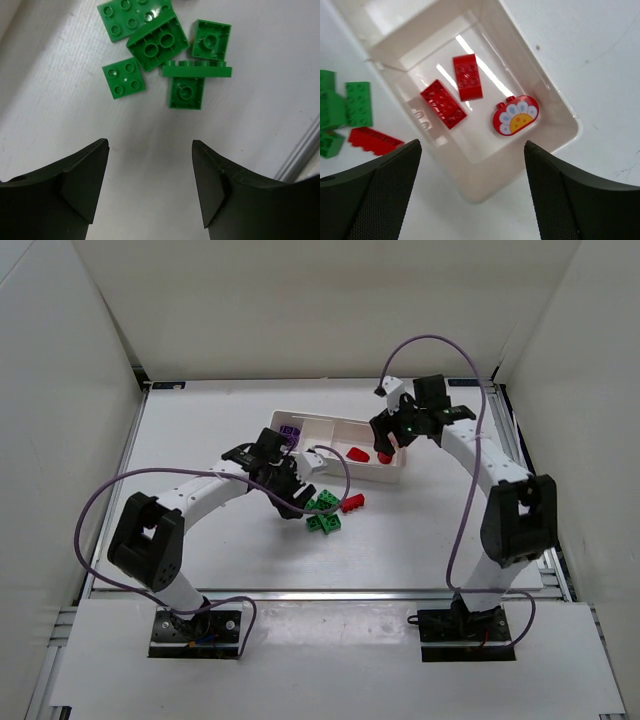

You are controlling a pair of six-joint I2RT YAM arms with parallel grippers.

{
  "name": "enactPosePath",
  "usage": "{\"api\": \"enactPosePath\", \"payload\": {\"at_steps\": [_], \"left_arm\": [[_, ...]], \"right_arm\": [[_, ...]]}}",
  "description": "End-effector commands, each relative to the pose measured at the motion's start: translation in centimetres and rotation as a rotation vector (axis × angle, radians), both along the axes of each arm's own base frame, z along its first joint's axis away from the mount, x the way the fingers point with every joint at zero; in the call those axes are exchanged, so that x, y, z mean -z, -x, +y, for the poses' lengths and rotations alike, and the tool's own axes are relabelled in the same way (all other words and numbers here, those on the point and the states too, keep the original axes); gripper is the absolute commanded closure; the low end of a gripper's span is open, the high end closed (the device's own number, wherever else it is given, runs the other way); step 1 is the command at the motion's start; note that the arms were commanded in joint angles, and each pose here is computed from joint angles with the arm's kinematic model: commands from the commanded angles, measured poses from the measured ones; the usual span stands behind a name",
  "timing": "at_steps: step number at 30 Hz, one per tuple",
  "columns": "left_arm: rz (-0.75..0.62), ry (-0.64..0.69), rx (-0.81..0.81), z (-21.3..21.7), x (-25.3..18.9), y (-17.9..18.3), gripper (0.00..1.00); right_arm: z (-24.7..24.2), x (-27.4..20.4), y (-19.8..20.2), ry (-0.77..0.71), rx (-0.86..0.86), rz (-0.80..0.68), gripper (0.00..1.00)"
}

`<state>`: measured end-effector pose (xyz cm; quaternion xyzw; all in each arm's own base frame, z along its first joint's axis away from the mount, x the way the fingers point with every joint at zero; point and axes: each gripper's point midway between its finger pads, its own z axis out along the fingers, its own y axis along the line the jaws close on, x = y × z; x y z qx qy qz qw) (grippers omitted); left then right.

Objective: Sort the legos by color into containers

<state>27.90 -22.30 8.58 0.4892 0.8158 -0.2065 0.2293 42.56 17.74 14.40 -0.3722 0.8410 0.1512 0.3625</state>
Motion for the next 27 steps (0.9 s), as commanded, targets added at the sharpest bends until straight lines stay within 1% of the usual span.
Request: {"api": "enactPosePath", "payload": {"at_steps": [1,2,3,4,5,6,7,10,16,20,26,27], "left_arm": [[-0.188,-0.005,-0.037,-0.5,-1.6,-3.0,0.23],[-0.191,-0.014,-0.041,-0.6,-1.1,-3.3,0.22],[-0.194,-0.014,-0.034,-0.9,-0.8,-3.4,0.22],[-0.198,-0.008,-0.025,-1.4,-0.9,-3.5,0.22],[-0.193,-0.011,-0.019,-1.7,-0.5,-3.5,0.22],[-0.183,-0.018,-0.021,-1.8,0.0,-3.7,0.22],[-0.196,-0.010,-0.018,-2.3,0.0,-4.0,0.21],[-0.196,-0.013,-0.016,-3.1,0.7,-4.5,0.21],[-0.156,-0.021,-0.022,-3.8,2.2,-5.0,0.22],[-0.163,-0.024,-0.024,-4.0,2.6,-5.7,0.23],[-0.133,-0.025,-0.013,-4.7,3.6,-5.8,0.28],[-0.133,-0.022,-0.012,-4.8,3.7,-5.9,0.32]], "right_arm": [[0.9,-5.4,2.2,-0.087,-0.121,-0.120,0.14],[1.2,-4.9,3.7,-0.104,-0.163,-0.086,0.14],[1.2,-6.0,4.7,-0.116,-0.189,-0.112,0.14],[1.3,-6.0,5.4,-0.107,-0.235,-0.131,0.14],[1.1,-5.0,6.6,-0.104,-0.264,-0.110,0.14],[1.3,-5.6,7.6,-0.114,-0.304,-0.132,0.14],[1.1,-4.7,8.7,-0.101,-0.339,-0.123,0.15],[0.8,-4.4,10.4,-0.097,-0.375,-0.126,0.14],[-0.1,-4.4,11.4,-0.076,-0.342,-0.113,0.14],[-0.3,-4.3,11.5,-0.073,-0.332,-0.104,0.14],[-0.5,-4.1,12.0,-0.064,-0.329,-0.096,0.13],[-0.6,-4.1,12.1,-0.063,-0.331,-0.095,0.13]]}}
